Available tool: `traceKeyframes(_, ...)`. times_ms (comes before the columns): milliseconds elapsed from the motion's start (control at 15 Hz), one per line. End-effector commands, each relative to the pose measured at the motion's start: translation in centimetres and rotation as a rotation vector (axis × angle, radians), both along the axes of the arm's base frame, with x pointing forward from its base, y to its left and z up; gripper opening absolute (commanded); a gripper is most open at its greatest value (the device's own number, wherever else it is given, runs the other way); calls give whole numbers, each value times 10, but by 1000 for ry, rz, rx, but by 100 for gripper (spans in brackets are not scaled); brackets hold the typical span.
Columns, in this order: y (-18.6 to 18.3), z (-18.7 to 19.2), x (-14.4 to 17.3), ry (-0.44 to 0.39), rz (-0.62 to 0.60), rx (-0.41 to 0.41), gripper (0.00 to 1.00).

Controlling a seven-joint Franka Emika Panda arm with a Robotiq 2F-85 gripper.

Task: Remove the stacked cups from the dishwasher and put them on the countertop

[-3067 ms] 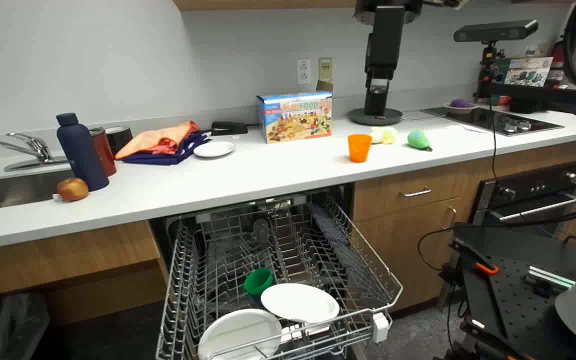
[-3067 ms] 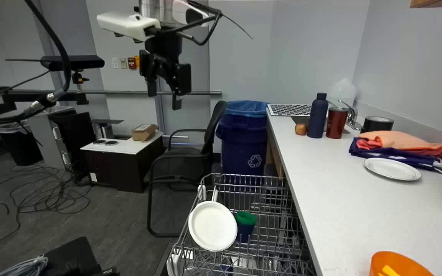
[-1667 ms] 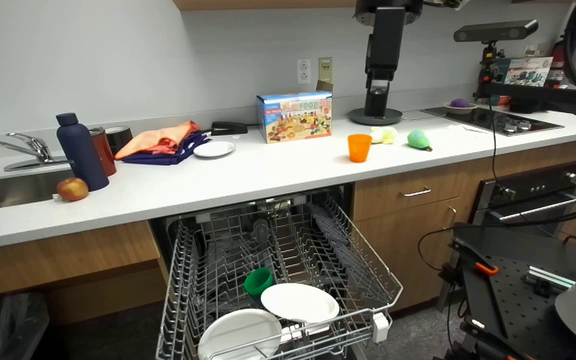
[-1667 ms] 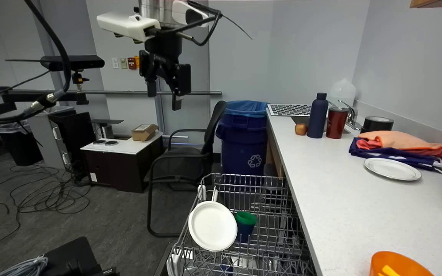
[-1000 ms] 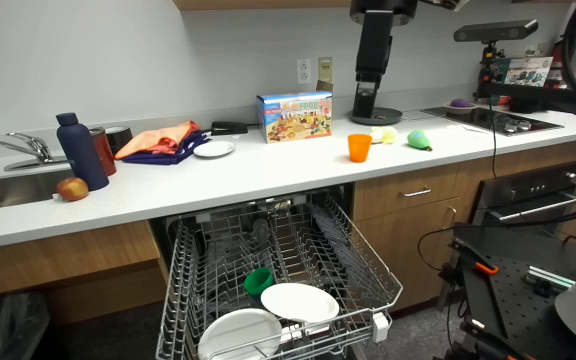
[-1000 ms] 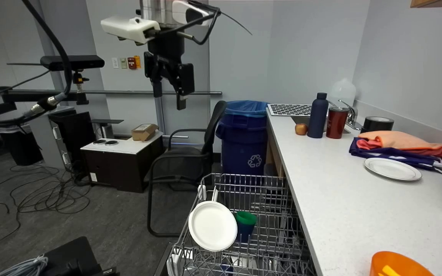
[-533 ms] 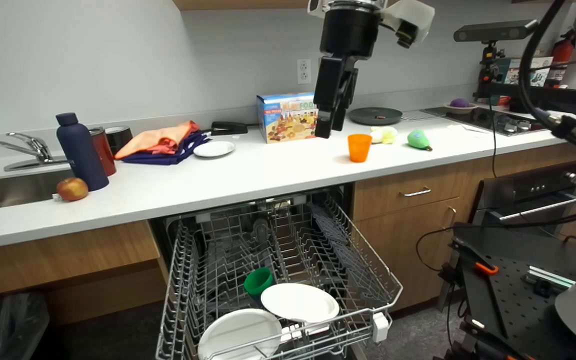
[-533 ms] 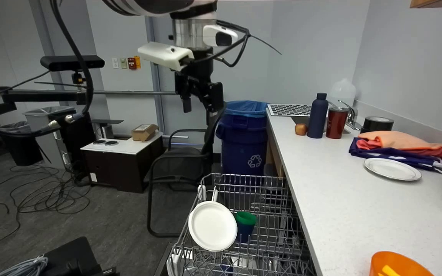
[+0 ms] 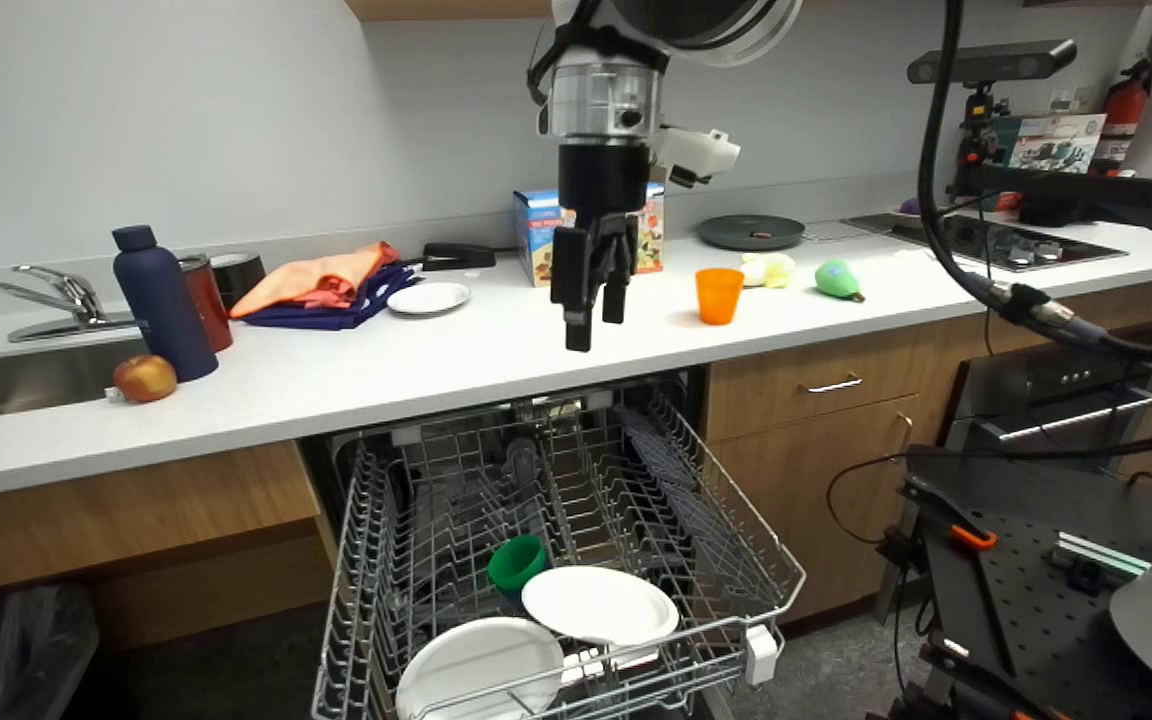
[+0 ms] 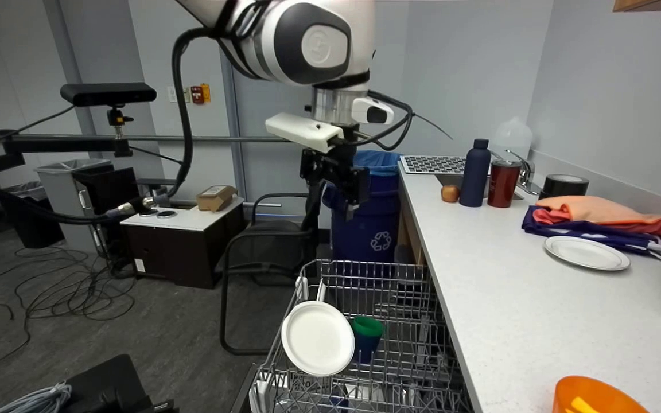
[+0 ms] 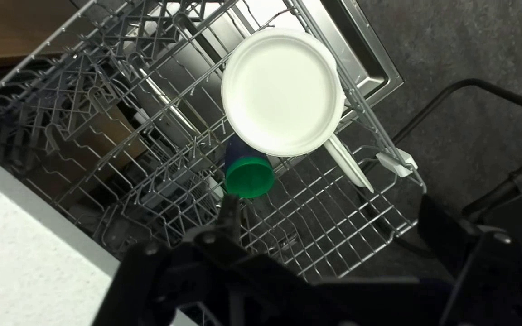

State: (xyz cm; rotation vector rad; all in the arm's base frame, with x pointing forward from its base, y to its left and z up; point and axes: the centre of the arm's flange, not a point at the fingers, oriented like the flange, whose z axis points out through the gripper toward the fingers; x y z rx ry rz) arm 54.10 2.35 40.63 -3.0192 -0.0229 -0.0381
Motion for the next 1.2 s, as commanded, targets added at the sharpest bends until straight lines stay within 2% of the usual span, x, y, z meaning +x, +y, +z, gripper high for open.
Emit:
traceKeyframes(0,-7,-25,48,46,44,-46,100)
traceKeyframes(133,-3,-36,55,54,56,-48,100)
traceKeyframes(267,0,-41,38,49,33,-38,100)
traceKeyframes(333,2,-44,41,51,39,-38,100)
traceKeyframes(733,4,-42,45,43,44,-38,100)
traceKeyframes(1133,3,-71,56,66,-116,-65,100)
